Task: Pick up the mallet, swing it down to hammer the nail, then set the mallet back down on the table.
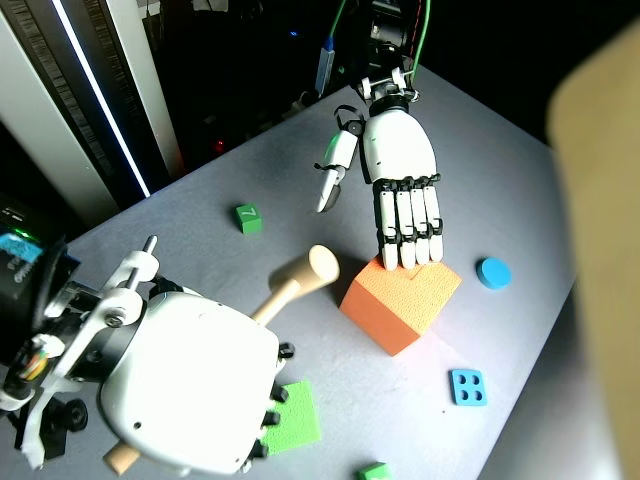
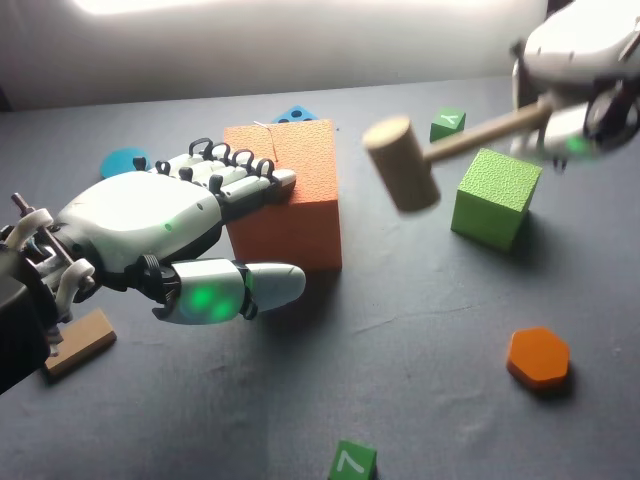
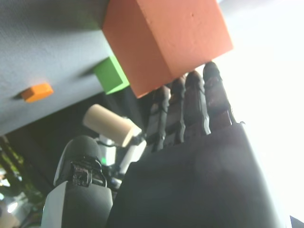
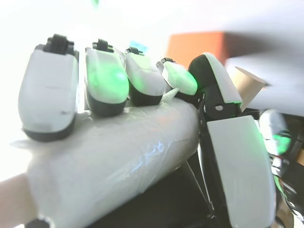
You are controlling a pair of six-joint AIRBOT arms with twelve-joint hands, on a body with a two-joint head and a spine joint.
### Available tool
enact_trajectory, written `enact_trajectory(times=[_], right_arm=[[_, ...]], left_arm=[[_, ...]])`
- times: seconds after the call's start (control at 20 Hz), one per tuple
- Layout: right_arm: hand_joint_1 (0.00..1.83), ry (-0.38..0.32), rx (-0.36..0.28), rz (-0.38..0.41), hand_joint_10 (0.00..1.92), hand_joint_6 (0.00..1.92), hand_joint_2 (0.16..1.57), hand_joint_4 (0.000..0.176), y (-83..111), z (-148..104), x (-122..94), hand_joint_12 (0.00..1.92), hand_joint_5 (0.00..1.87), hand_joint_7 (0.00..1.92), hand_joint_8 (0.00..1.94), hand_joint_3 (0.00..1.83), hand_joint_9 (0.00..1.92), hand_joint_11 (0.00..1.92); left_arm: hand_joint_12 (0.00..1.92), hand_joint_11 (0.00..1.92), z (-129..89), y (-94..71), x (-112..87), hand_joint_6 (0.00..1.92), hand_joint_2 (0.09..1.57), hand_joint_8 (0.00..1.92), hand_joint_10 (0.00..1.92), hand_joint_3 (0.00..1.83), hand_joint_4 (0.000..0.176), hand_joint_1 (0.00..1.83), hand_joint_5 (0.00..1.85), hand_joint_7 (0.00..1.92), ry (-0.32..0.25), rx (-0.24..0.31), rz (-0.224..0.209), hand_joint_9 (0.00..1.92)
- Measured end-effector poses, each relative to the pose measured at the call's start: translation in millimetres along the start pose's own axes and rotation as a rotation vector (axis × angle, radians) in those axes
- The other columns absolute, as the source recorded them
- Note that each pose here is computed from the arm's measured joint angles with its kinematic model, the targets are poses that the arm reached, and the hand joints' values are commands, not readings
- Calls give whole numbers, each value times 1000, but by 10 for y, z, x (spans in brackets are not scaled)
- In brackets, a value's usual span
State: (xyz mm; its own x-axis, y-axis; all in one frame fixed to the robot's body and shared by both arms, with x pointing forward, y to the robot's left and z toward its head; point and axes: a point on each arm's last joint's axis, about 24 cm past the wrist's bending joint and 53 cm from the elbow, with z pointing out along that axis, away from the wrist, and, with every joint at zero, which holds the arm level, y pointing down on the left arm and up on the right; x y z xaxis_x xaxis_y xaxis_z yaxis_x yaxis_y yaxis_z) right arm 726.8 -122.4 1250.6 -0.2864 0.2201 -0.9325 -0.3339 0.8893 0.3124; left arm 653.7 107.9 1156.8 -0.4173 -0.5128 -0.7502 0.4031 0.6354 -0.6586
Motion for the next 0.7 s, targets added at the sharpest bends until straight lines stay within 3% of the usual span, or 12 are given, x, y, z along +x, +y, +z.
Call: enact_trajectory(times=[0.15, 0.25, 0.45, 0.55, 0.7], right_arm=[[376, -105, -13, 76, 1921, 1921, 1571, 176, 48, -18, -278, 1921, 1271, 1513, 1941, 36, 1619, 1790], [353, -179, -80, 109, 1921, 1921, 1571, 176, 270, -67, -386, 1921, 1269, 1515, 1941, 12, 1613, 1778], [410, -212, -154, 140, 1921, 1921, 1559, 176, 654, -13, -303, 1921, 1266, 1507, 1941, 0, 1595, 1744], [434, -225, -168, 137, 1921, 1921, 1563, 176, 757, 16, -280, 1921, 1272, 1528, 1941, 2, 1619, 1761], [500, -296, -179, 116, 1921, 1921, 1560, 176, 898, 75, -397, 1921, 1300, 1550, 1941, 0, 1654, 1801]], left_arm=[[63, 49, 0, 0, 1, 5, 1236, 1, 2, 0, 0, 0, 142, 115, 0, 0, 0, 88], [64, 45, 0, 0, 0, 3, 1238, 1, 3, 0, 0, 0, 141, 115, 0, 0, 0, 90], [75, 58, 2, -2, 6, 10, 1241, 7, 7, 0, 0, 0, 163, 131, 1, 0, 0, 104], [74, 53, 2, -3, 5, 5, 1240, 4, 4, 0, 0, 0, 153, 126, 1, 1, -1, 99], [78, 52, 1, 0, 8, 4, 1240, 5, 5, 0, 0, 0, 155, 134, 1, 0, 0, 107]])
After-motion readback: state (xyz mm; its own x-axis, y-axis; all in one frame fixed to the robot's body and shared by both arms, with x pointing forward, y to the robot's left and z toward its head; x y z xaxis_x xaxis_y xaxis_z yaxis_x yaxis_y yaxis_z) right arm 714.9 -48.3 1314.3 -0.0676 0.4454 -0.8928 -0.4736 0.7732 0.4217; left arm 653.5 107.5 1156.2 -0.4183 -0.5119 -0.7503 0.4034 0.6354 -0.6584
